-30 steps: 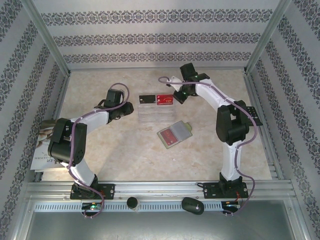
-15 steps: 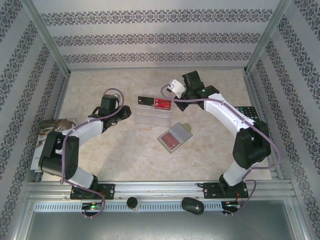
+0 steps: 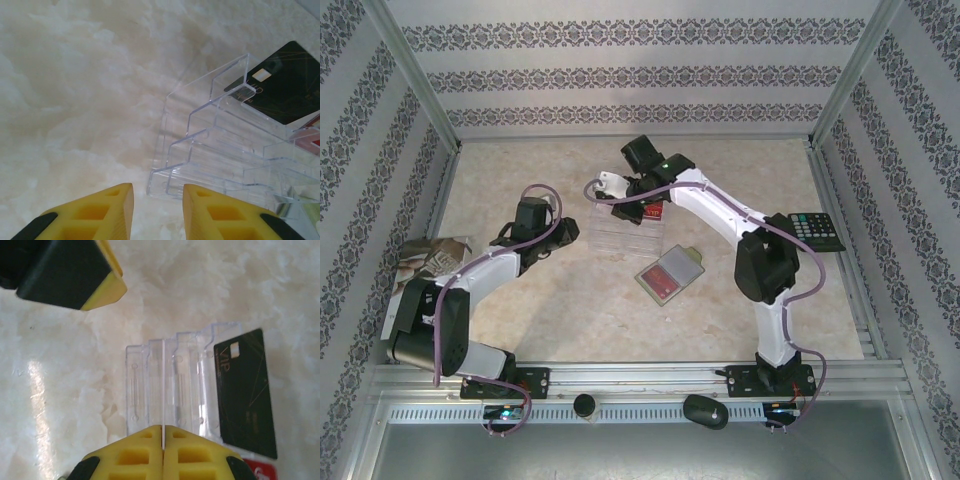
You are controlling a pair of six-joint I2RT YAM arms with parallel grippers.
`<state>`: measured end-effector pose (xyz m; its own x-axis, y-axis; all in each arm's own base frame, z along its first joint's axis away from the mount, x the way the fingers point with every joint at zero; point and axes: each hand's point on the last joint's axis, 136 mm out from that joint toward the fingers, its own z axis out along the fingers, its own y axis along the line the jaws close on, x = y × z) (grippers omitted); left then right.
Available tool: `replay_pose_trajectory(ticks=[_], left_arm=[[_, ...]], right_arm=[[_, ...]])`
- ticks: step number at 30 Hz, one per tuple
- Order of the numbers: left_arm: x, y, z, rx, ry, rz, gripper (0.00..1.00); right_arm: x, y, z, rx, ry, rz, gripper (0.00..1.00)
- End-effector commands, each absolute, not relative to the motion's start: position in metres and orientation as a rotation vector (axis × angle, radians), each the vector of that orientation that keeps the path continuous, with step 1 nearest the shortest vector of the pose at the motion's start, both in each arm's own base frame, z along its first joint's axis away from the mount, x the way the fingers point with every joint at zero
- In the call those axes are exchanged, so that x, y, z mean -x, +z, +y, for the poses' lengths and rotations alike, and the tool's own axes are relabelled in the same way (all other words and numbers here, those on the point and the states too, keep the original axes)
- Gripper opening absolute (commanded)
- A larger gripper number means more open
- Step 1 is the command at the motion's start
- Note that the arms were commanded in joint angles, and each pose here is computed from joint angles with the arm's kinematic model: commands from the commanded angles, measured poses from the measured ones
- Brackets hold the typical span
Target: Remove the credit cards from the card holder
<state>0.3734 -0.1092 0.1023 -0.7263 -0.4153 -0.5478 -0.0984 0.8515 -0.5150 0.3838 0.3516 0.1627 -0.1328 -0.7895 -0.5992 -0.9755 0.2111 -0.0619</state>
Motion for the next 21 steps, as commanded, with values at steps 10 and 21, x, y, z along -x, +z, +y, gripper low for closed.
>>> replay_pose_trajectory(ticks=[10, 21], left_arm=[[-0.363, 0.110, -0.096, 0.373, -0.561, 2.337, 0.31], [-0.361, 0.112, -0.085, 0.398, -0.535, 2.321, 0.31]], right_arm=[[-0.386, 0.143, 0.378, 1.751, 0.508, 1.924, 0.00], [-0.378, 0.124, 0.369, 1.782, 0.494, 1.975, 0.00]])
